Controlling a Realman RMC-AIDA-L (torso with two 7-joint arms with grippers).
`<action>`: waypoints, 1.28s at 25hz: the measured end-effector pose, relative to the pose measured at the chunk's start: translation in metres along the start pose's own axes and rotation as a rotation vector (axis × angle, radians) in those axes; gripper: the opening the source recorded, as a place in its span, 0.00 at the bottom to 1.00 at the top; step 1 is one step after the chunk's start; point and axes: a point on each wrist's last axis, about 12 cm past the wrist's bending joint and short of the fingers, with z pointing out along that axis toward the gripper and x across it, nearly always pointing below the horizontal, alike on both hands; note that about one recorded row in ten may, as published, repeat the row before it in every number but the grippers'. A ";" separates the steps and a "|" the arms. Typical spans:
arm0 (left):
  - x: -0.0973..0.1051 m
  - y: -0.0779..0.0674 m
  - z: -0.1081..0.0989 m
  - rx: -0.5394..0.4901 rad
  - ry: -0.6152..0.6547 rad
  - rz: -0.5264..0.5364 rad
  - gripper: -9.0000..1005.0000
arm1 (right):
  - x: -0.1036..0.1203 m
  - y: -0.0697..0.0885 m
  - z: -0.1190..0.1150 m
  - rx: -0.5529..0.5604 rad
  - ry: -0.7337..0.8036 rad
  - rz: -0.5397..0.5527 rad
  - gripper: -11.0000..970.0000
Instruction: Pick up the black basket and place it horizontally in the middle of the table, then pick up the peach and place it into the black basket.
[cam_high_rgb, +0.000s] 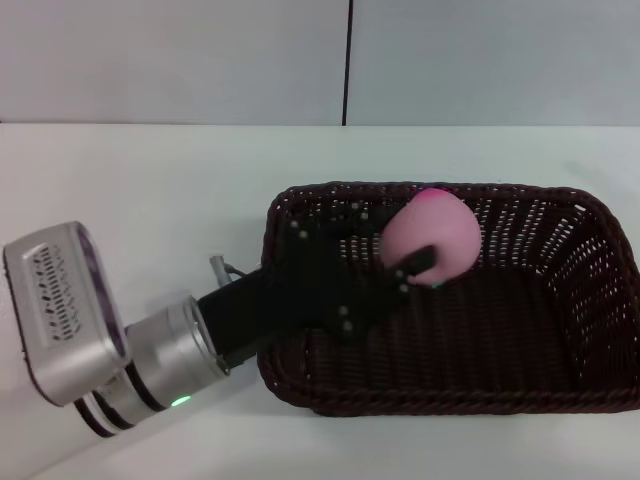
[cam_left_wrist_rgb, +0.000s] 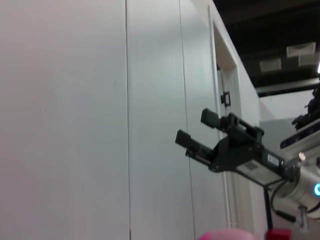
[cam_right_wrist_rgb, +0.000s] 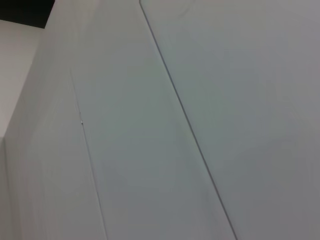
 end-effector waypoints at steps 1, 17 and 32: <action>0.003 -0.003 0.004 -0.006 0.010 0.004 0.22 | 0.000 0.000 -0.001 0.002 0.001 0.000 0.70; 0.003 0.017 -0.068 -0.418 0.042 0.054 0.82 | 0.018 0.010 -0.032 0.140 -0.116 -0.063 0.70; -0.021 0.006 -0.189 -1.009 0.009 0.174 0.81 | 0.071 0.051 -0.082 0.716 -0.239 -0.316 0.70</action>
